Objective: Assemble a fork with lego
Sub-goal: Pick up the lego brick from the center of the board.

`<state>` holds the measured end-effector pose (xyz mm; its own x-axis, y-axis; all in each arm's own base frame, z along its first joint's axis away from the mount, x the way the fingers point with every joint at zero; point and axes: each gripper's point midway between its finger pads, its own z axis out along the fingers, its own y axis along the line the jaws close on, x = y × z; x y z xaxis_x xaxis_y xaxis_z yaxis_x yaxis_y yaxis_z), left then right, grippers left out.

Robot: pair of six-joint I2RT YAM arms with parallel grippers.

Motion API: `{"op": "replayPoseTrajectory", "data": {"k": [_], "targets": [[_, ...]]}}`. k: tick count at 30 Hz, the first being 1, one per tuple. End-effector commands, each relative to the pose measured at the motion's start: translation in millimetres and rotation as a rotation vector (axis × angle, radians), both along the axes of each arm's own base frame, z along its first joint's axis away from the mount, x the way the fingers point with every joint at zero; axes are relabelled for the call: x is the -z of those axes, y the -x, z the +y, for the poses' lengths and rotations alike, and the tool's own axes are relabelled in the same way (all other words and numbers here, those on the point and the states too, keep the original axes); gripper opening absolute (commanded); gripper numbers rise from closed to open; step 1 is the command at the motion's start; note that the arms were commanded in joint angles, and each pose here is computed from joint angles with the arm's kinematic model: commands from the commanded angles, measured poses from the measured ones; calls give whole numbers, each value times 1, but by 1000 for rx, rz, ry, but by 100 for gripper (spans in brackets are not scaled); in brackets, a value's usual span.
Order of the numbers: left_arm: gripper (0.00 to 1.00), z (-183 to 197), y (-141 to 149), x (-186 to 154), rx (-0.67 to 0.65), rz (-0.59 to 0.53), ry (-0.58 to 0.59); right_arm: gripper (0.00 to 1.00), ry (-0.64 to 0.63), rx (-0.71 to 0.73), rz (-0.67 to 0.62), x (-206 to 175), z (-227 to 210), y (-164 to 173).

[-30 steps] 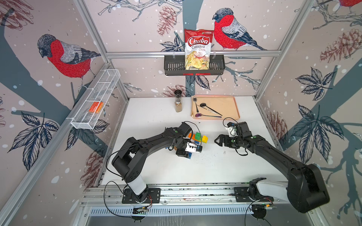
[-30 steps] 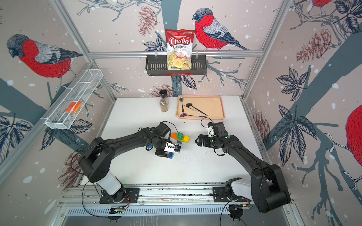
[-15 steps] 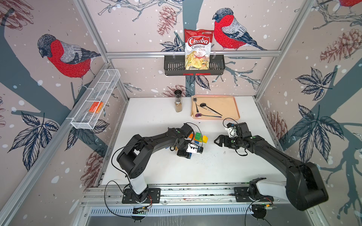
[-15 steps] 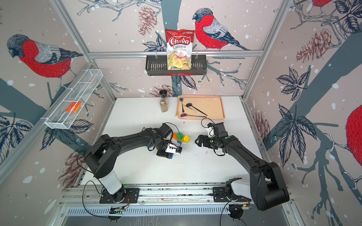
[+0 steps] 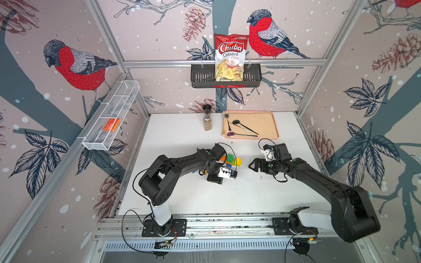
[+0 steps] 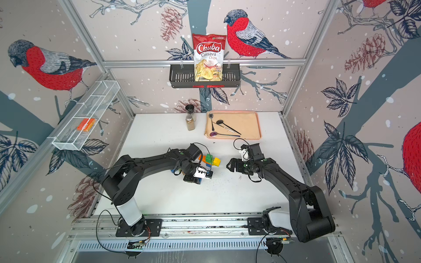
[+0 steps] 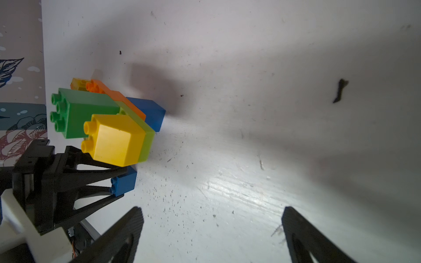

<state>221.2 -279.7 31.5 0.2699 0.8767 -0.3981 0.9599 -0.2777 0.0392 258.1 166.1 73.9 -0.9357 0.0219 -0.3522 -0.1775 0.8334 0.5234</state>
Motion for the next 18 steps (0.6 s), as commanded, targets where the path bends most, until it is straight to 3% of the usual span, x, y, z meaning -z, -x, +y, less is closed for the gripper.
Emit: {"op": "replayPoseTrajectory", "data": {"k": [1,13,18], "targets": [[40,-2,4,-2,-3,24,8,97,-17,-7,-9,-1,3,-2],[13,2,1,-2,-85,23,-2,100,5,12,-43,-11,10,-5],[7,3,-6,-19,-156,-18,54,100,-89,86,-81,-30,18,-10]]}}
